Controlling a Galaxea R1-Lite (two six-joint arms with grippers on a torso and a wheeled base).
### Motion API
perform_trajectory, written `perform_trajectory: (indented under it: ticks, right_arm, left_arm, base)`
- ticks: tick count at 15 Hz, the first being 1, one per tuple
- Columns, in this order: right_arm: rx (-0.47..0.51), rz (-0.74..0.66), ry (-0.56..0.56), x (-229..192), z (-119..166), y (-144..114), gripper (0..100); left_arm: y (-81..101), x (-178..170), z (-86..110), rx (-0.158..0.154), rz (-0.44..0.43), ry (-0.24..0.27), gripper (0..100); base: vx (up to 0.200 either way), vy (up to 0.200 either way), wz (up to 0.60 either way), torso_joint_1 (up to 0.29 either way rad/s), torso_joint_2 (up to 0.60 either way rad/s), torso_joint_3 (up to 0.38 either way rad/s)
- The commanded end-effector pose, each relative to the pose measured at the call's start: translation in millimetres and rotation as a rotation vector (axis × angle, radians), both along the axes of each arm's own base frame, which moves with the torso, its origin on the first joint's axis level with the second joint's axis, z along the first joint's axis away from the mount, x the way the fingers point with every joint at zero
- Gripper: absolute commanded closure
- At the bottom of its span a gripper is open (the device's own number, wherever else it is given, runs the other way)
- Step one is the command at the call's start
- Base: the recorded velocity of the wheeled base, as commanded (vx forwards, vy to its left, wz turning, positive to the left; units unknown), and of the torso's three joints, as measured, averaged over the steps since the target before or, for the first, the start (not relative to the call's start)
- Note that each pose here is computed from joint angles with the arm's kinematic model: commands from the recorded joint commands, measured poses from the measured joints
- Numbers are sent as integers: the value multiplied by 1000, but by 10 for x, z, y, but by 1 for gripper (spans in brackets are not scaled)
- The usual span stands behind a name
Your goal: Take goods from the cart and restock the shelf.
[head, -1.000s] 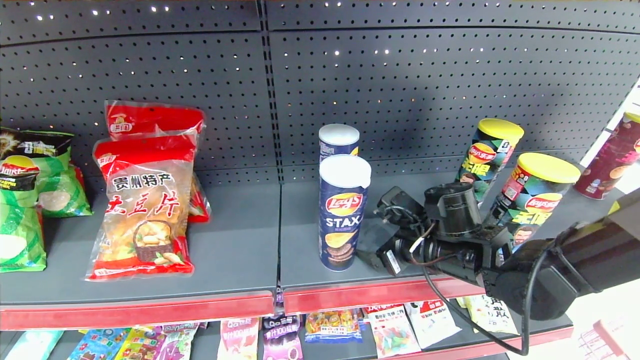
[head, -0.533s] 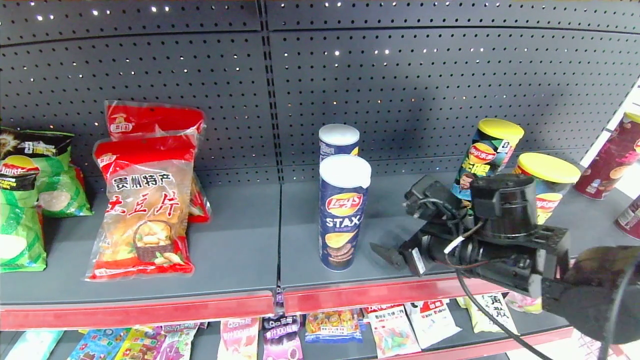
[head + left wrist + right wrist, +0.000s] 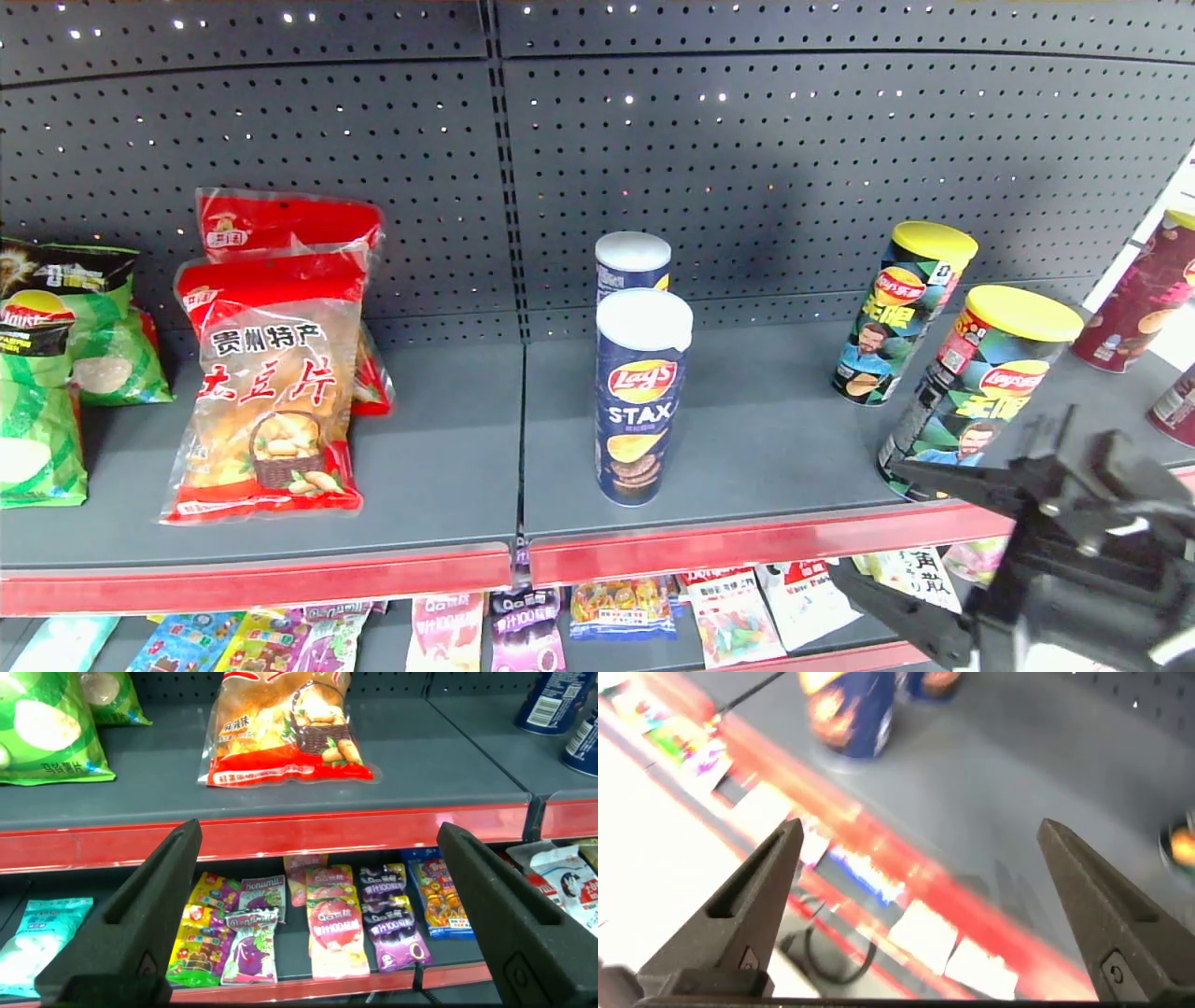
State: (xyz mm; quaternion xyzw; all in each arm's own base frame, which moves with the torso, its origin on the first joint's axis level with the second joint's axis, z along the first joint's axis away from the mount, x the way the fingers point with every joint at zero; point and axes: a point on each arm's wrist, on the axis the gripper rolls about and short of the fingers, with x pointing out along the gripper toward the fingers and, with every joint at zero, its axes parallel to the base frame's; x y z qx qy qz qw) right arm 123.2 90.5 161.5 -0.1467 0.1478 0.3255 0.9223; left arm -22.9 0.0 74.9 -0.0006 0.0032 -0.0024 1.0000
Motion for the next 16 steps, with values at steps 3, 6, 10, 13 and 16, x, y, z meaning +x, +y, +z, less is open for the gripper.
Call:
perform_trajectory:
  ticks: [3,6,10,13,16]
  right_arm:
    - [131,-192,-64,-1151,-186,-822,0]
    - [210,-371,-116,-1349,-355,-859,0]
    - [284,-524,-225,-1505,-614,-890,0]
    - [261,-526,-247,-1492,-769,-879,0]
    - [278,-526,-277,-1506,-770,-876,0]
  left_arm:
    - [0,0,2,0,0,0,0]
    - [0,0,2,0,0,0,0]
    - [0,0,2,0,0,0,0]
    - [0,0,2,0,0,0,0]
    - [0,1,-2,0,2,1,0]
  base:
    - [0,0,0,0,0,0]
    - [0,0,0,0,0,0]
    - [0,0,0,0,0,0]
    - [0,0,0,0,0,0]
    - [0,0,0,0,0,0]
